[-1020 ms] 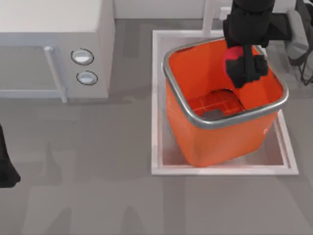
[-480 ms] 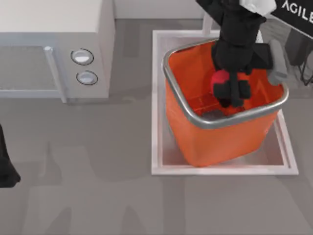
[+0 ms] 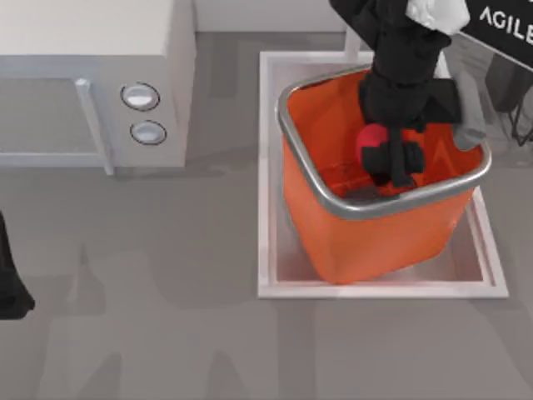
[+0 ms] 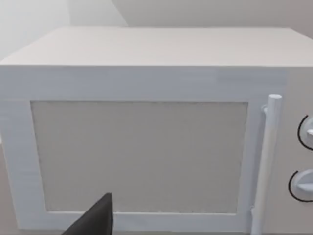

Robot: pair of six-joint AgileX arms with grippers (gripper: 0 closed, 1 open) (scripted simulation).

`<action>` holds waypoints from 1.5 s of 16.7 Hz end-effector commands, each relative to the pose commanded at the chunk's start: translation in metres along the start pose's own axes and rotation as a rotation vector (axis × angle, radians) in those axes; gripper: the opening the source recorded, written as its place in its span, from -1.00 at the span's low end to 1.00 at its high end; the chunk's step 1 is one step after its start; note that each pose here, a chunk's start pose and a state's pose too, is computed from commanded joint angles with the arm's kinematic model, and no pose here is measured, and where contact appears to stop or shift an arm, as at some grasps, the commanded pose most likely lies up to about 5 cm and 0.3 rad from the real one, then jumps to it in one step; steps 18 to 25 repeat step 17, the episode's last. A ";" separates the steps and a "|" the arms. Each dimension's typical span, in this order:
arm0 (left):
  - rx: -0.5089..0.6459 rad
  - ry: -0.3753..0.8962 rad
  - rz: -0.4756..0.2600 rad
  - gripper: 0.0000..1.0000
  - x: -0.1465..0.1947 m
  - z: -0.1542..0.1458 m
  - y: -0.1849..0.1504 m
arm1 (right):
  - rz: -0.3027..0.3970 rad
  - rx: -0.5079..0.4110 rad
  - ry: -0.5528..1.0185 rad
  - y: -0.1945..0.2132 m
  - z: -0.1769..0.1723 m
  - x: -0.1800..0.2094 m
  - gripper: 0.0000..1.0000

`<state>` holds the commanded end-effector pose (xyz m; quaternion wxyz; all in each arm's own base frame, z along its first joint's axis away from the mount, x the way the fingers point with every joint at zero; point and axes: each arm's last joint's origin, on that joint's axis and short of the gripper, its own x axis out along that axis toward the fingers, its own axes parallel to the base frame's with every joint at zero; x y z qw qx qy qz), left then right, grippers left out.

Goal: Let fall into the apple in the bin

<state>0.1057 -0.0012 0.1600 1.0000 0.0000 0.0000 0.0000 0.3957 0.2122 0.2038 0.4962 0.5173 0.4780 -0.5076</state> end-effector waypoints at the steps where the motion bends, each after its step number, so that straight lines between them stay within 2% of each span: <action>1: 0.000 0.000 0.000 1.00 0.000 0.000 0.000 | 0.000 0.000 0.000 0.000 0.000 0.000 -0.55; 11: 0.000 0.000 0.000 1.00 0.000 0.000 0.000 | 0.000 0.000 0.000 0.000 0.000 0.000 0.96; 25: 0.000 0.000 0.000 1.00 0.000 0.000 0.000 | 0.000 0.000 0.000 0.000 0.000 0.000 1.00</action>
